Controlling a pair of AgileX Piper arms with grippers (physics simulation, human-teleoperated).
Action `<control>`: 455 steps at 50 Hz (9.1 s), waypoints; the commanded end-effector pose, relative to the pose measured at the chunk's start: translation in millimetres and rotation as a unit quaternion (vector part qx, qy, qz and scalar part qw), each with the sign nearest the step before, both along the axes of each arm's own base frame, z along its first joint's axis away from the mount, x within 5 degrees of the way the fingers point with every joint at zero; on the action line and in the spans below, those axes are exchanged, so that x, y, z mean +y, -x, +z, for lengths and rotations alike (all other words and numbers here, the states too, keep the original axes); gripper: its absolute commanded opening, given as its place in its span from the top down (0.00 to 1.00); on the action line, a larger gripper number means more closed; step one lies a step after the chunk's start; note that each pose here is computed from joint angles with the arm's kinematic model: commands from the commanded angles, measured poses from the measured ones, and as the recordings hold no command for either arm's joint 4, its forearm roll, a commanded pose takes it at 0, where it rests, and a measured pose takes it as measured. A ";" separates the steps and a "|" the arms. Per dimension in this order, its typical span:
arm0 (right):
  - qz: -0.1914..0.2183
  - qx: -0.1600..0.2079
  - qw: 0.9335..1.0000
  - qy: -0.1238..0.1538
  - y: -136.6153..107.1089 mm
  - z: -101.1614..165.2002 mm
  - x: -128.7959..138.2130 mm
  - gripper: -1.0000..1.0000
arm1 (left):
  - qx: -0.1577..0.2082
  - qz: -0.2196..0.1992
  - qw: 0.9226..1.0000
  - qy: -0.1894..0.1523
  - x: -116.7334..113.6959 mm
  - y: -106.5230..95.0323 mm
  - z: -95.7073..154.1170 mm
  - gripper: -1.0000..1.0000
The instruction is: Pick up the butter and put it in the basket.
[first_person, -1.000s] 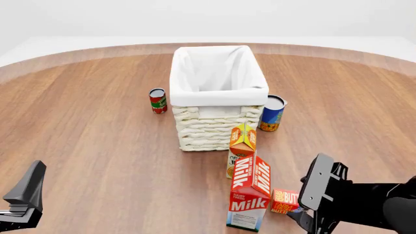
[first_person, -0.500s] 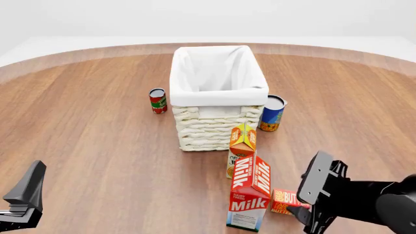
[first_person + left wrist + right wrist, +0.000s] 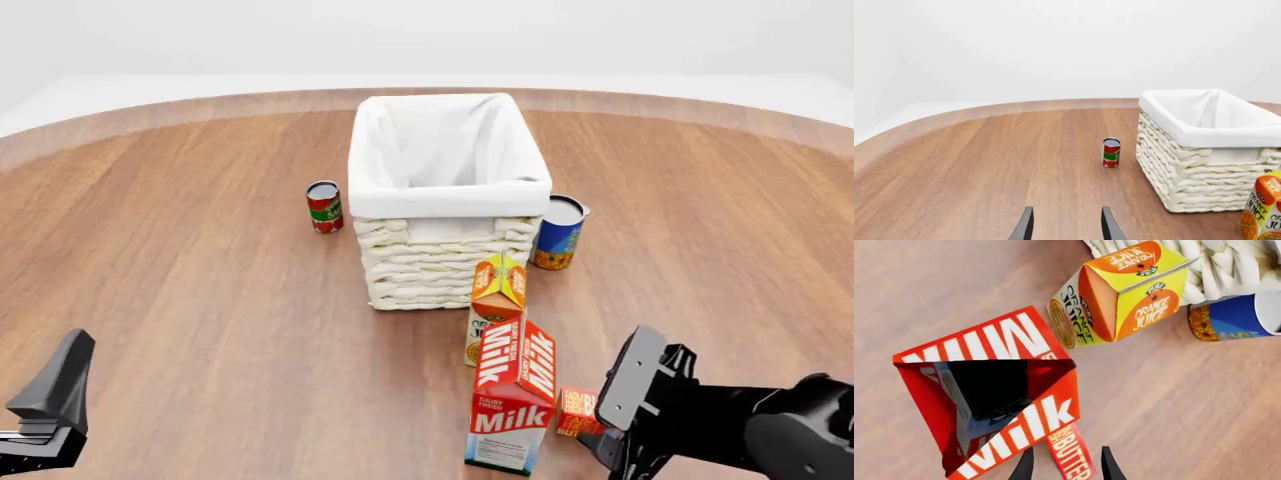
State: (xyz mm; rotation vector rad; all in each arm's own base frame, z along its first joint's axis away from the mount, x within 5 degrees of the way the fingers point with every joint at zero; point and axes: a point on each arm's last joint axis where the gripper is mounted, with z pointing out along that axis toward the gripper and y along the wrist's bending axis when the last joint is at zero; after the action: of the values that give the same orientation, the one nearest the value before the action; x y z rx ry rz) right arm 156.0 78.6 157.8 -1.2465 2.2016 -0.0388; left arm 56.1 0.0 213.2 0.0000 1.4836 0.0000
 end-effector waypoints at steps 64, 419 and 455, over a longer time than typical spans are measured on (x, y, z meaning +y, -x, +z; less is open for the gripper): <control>-0.031 -0.115 0.992 -0.034 18.5 133.0 -25.3 1.00 | 0.000 0.000 1.000 0.000 0.0 0.0 0.0 0.00; -0.193 -0.089 0.934 -0.288 -241.8 152.5 126.1 0.00 | 0.000 0.000 1.000 0.000 0.0 0.0 0.0 0.00; -0.185 -0.099 0.931 -0.298 -235.2 161.5 127.4 0.00 | 0.000 0.000 1.000 0.000 0.0 0.0 0.0 0.00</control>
State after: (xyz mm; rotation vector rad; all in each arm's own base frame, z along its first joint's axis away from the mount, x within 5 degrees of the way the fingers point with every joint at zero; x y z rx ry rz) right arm 394.7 204.6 313.7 -0.4687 2.0345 0.3076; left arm 56.1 0.0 213.2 0.0000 1.4836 0.0000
